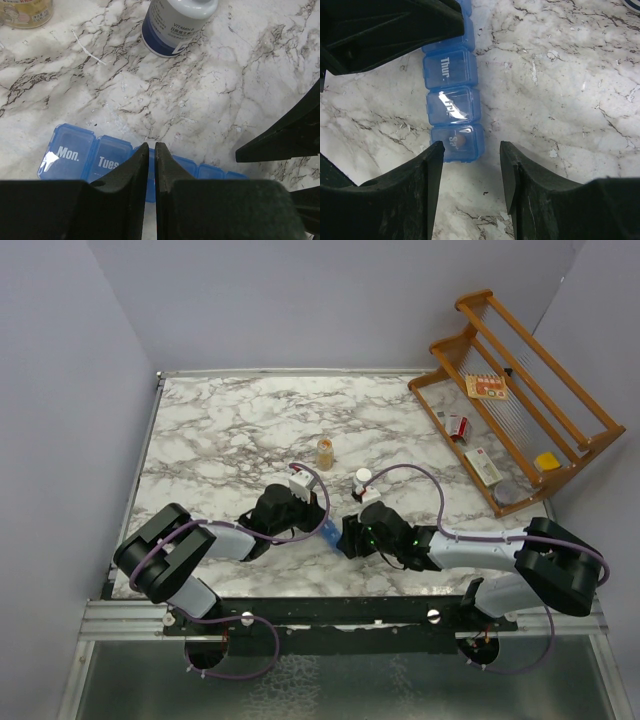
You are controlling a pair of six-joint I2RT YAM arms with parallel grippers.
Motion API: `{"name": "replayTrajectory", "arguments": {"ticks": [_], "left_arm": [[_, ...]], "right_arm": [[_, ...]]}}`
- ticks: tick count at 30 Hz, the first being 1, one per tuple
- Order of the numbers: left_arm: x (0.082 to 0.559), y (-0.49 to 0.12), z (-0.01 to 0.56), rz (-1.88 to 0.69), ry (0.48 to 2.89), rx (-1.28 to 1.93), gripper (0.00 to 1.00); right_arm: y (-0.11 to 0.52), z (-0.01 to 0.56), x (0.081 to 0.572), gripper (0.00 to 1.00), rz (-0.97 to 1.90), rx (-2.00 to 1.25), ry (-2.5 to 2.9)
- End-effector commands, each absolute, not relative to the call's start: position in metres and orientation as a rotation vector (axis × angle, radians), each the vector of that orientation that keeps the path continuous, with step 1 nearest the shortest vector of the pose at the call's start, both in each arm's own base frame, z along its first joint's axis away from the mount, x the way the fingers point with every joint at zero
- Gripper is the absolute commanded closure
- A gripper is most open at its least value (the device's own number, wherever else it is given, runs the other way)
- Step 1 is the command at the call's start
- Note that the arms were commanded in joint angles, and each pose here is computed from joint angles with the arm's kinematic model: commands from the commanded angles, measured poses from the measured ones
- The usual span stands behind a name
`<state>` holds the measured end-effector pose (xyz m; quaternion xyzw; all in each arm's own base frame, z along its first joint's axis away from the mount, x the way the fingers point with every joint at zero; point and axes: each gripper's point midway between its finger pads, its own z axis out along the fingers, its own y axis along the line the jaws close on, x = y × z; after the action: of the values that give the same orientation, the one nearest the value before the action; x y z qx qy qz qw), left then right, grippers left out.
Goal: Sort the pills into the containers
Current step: Pick up the pill container at the center of the board.
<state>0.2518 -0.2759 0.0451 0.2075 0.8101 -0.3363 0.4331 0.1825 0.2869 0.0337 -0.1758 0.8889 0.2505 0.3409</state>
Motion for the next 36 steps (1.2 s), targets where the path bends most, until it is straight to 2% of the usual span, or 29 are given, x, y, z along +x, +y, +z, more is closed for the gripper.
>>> {"name": "replayTrajectory", "arguments": {"ticks": [1,11,21,31,33,36], "left_arm": [[0.257,-0.279,0.047,-0.833,2.013,0.507,0.87],[0.258,-0.281,0.05,-0.839,2.006,0.507,0.87],[0.257,-0.281,0.049,-0.842,2.008,0.511,0.87],[0.256,-0.28,0.049,-0.843,2.009,0.513,0.87],[0.256,-0.281,0.049,-0.843,2.008,0.514,0.87],[0.256,-0.281,0.05,-0.846,2.007,0.513,0.87]], "right_arm": [[0.288,0.027,0.175,0.51,0.674,-0.511,2.334],[0.288,0.017,0.172,0.51,0.654,-0.548,2.372],[0.282,-0.003,0.161,0.59,0.62,-0.589,2.461],[0.292,0.002,0.161,0.74,0.672,-0.611,2.432],[0.294,0.003,0.161,0.79,0.687,-0.62,2.426],[0.297,0.006,0.161,0.98,0.698,-0.62,2.426]]}}
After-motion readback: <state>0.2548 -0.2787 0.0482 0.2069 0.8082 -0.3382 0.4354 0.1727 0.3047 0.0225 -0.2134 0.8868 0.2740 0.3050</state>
